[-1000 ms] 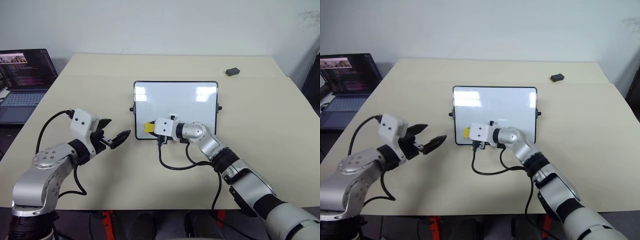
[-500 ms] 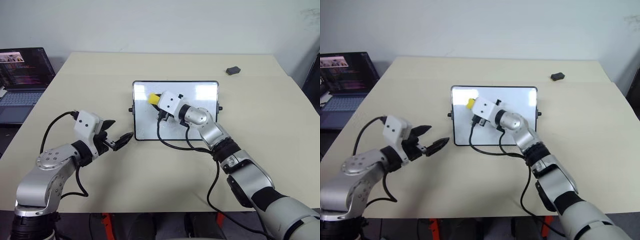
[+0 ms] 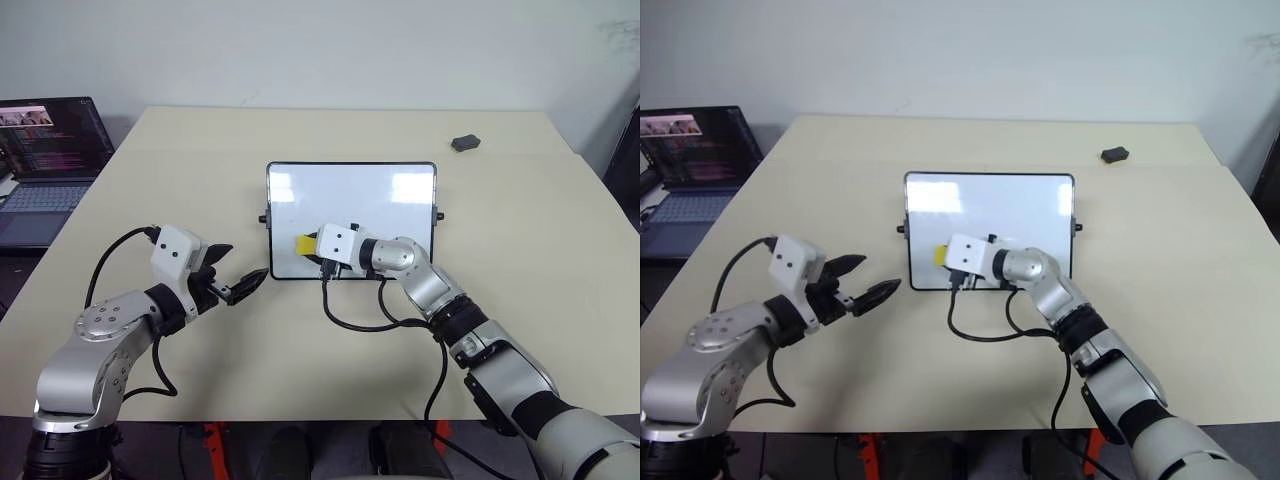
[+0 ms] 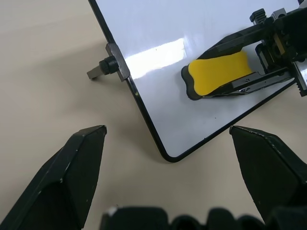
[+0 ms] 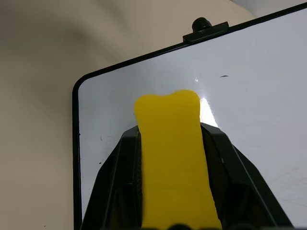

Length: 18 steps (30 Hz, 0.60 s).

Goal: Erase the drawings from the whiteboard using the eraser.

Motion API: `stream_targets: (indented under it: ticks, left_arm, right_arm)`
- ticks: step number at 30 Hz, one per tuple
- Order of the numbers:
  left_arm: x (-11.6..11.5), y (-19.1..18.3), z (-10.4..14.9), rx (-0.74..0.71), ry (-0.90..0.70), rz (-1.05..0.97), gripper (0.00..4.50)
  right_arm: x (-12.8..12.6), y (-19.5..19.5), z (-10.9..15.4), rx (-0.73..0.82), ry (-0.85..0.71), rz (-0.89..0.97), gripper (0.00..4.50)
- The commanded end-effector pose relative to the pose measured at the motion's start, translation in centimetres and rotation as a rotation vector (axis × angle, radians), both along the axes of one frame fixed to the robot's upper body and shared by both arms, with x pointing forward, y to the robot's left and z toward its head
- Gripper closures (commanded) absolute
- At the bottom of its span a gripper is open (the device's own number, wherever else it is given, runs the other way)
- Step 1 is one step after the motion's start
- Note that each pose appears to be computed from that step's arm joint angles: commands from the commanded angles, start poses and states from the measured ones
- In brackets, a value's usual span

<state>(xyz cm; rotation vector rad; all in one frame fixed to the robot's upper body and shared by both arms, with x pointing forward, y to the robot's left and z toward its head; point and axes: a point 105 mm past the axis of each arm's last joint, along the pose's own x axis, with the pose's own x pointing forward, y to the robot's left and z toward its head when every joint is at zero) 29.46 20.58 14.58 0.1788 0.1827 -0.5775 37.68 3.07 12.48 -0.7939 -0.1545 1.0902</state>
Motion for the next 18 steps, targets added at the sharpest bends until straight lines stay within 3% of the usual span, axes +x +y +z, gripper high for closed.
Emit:
stream_targets:
  ticks: [1,5,10,14,18]
  left_arm:
    - [-0.1,-0.4,0.6,0.015,-0.036,-0.020,0.00]
    - [0.0,-0.7,0.6,0.011,-0.038,-0.024,0.00]
    - [0.0,-1.0,0.5,0.010,-0.036,-0.033,0.00]
    - [-0.2,-1.3,0.3,0.007,-0.029,-0.042,0.00]
    - [-0.3,-1.5,0.3,0.007,-0.029,-0.045,0.00]
  right_arm:
    - [0.7,0.7,4.2,0.130,-0.103,-0.029,3.19]
    - [2.2,1.7,6.8,0.189,-0.152,-0.086,3.19]
    - [3.8,2.2,8.2,0.194,-0.185,-0.145,3.19]
    - [4.2,2.8,7.2,0.152,-0.162,-0.150,3.19]
    - [3.7,2.8,4.1,0.060,-0.087,-0.118,3.19]
